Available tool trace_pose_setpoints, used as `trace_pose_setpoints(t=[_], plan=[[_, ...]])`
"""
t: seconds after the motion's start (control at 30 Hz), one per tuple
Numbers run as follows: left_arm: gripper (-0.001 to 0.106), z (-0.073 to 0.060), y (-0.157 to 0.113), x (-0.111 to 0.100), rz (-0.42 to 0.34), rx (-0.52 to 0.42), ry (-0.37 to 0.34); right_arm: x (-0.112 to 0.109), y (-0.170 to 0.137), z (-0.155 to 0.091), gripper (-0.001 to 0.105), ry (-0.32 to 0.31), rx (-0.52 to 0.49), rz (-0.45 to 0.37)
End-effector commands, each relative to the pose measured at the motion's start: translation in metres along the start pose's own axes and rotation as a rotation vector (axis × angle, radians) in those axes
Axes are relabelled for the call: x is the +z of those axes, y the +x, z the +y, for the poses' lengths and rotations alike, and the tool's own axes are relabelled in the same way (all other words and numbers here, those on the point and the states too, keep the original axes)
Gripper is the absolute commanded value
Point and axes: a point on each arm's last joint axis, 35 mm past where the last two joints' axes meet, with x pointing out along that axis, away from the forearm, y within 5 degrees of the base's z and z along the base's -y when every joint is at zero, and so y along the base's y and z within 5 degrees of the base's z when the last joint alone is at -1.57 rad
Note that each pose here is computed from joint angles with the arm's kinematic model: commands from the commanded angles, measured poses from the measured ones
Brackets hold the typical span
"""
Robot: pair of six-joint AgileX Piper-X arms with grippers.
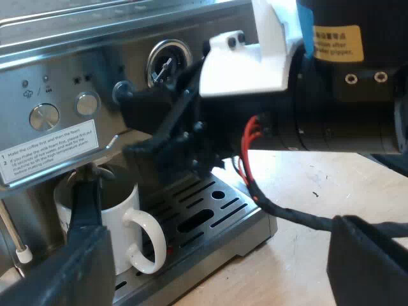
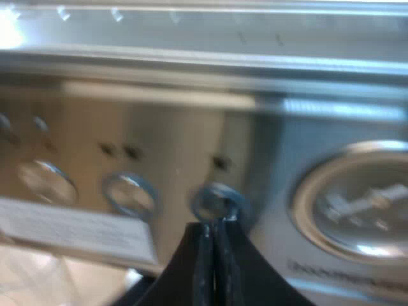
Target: Place mug into machine
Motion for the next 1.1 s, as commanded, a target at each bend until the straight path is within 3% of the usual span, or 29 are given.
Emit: trace_pose_setpoints(t=[0.03,0.13,0.33,0.4,0.5,0.57,0.67,0.8,1.03,1.1], plan=[[0.069,-0.003,-0.002,0.005,-0.015,-0.014,0.009,0.003,-0.014,0.0,0.0,-0.047,0.016,0.037],[0.069,-0.006,-0.008,0.01,-0.03,-0.017,0.018,0.005,-0.033,0.006,0.0,-0.079,0.054,0.059],[0.069,-0.012,-0.024,0.01,-0.034,-0.015,0.058,0.01,-0.069,0.009,0.0,-0.044,0.111,0.095],[0.069,-0.013,-0.029,0.007,-0.022,-0.012,0.053,0.011,-0.076,0.007,0.009,-0.041,0.12,0.102],[0.069,-0.015,-0.034,0.005,-0.027,-0.013,0.054,0.012,-0.084,0.001,0.036,-0.026,0.132,0.121],[0.069,-0.016,-0.036,0.005,-0.034,-0.015,0.057,0.014,-0.089,-0.003,0.067,-0.019,0.132,0.128],[0.069,-0.017,-0.038,0.008,-0.049,-0.017,0.063,0.016,-0.092,-0.011,0.086,-0.053,0.165,0.132],[0.069,-0.016,-0.036,0.011,-0.056,-0.012,0.062,0.017,-0.088,-0.028,0.083,-0.067,0.159,0.153],[0.069,-0.003,-0.02,0.027,-0.032,0.089,0.008,0.021,-0.077,-0.095,0.082,0.023,0.092,0.191],[0.069,0.002,-0.018,0.034,-0.042,0.124,0.001,0.022,-0.077,-0.112,0.082,0.025,0.06,0.189]])
